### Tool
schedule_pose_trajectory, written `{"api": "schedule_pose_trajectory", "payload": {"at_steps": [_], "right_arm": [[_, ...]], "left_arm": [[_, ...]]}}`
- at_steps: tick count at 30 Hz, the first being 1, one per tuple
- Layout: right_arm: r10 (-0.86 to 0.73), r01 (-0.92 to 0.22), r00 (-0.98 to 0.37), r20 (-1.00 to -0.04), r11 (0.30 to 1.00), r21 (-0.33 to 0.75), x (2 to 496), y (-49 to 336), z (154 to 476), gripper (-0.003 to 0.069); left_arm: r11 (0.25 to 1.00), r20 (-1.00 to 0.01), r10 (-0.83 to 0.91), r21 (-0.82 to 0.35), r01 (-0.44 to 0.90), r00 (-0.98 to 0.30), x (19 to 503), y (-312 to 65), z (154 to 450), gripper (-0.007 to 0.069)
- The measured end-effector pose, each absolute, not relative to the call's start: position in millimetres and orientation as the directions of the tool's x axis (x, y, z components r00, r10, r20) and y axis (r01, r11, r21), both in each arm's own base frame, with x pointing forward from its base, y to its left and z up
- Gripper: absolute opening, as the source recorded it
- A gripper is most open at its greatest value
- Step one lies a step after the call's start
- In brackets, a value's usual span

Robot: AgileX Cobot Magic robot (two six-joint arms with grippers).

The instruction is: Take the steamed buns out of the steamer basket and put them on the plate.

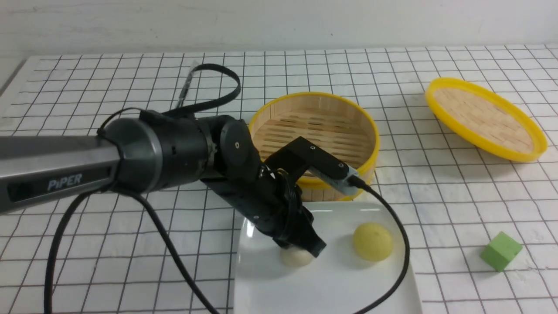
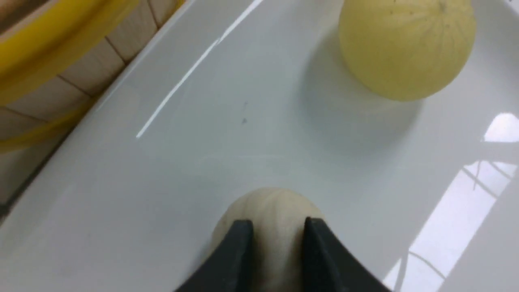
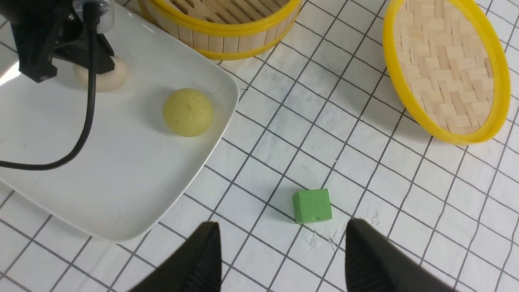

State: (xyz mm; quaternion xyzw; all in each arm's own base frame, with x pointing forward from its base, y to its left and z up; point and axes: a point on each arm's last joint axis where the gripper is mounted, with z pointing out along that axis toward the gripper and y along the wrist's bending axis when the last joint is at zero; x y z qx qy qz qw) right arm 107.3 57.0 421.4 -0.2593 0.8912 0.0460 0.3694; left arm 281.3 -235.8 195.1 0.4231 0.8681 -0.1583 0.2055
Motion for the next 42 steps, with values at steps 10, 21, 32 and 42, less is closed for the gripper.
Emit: {"api": "schedule_pose_trajectory", "payload": {"at_steps": [10, 21, 32, 42], "right_arm": [[-0.428, -0.496, -0.593, -0.682, 0.861, -0.110, 107, 57, 421, 0.0418], [-0.426, -0.496, -0.587, -0.688, 0.861, -0.109, 108, 57, 422, 0.0418], [-0.344, -0.492, -0.420, -0.840, 0.864, -0.108, 106, 57, 441, 0.0418], [-0.212, -0.374, -0.160, -0.964, 0.917, -0.140, 53, 11, 470, 0.0418]], "left_arm": [[0.592, -0.480, 0.667, -0.123, 0.796, -0.570, 287, -242, 214, 0.0542], [0.674, -0.573, 0.668, 0.197, 0.712, -0.474, 303, -220, 349, 0.0554], [0.895, -0.808, 0.423, 0.303, 0.328, -0.410, 249, -141, 473, 0.0554], [0.930, -0.872, 0.323, 0.221, 0.292, -0.367, 180, -90, 506, 0.0544]]}}
